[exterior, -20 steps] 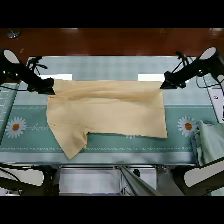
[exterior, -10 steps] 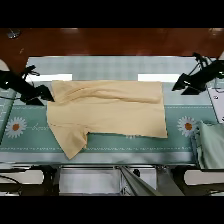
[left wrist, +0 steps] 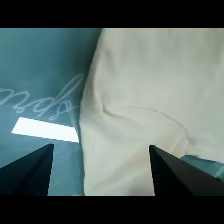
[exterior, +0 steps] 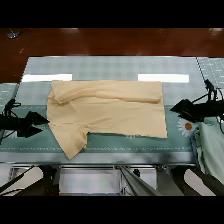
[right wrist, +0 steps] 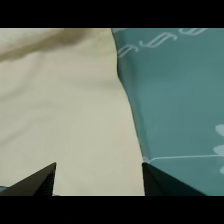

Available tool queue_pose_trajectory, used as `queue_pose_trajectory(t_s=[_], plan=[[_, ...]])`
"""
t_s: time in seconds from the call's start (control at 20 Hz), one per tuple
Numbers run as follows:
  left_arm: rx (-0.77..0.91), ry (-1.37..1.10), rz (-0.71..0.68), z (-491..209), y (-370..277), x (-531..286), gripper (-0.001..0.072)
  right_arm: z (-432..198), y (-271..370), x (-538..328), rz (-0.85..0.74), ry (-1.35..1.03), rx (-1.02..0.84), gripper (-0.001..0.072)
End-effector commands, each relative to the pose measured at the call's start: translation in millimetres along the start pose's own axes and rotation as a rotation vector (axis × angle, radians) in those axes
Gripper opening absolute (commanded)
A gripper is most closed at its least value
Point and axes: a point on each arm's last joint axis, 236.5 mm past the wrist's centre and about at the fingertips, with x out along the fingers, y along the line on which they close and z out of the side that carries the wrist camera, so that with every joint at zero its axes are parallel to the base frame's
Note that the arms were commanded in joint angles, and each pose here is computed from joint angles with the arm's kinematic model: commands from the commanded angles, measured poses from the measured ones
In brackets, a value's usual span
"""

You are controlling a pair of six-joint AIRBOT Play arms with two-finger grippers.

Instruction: Fold the shirts.

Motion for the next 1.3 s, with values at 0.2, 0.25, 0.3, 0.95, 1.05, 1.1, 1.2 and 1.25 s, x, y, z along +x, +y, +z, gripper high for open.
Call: queue_pose_trajectory(t_s=[0.2,0.25,0.3,0.95,1.05,1.1,1.2,1.25], plan=[[0.001,-0.008,-0.085,-28,-23,44,0.0704,-16,15,15,0.113,-0.029,0.064,0.0618],[0.031,0.01,-0.081,-33,-27,48,0.0704,-16,15,15,0.115,-0.029,0.065,0.0618],[0.074,0.035,-0.061,-39,-27,52,0.0704,-17,16,15,0.119,-0.027,0.07,0.0618],[0.256,0.097,-0.092,-46,-56,42,0.0016,-80,-47,14,-0.046,0.196,0.182,0.0618],[0.257,0.096,-0.092,-45,-56,43,0.0016,-89,-46,23,-0.023,0.209,0.2,0.0618],[0.257,0.097,-0.092,-45,-56,43,0.0016,-93,-46,26,-0.021,0.226,0.207,0.0618],[0.256,0.096,-0.092,-45,-56,43,0.0016,-105,-38,33,-0.022,0.289,0.174,0.0618],[0.256,0.096,-0.092,-45,-56,43,0.0016,-105,-35,39,-0.033,0.29,0.153,0.0618]])
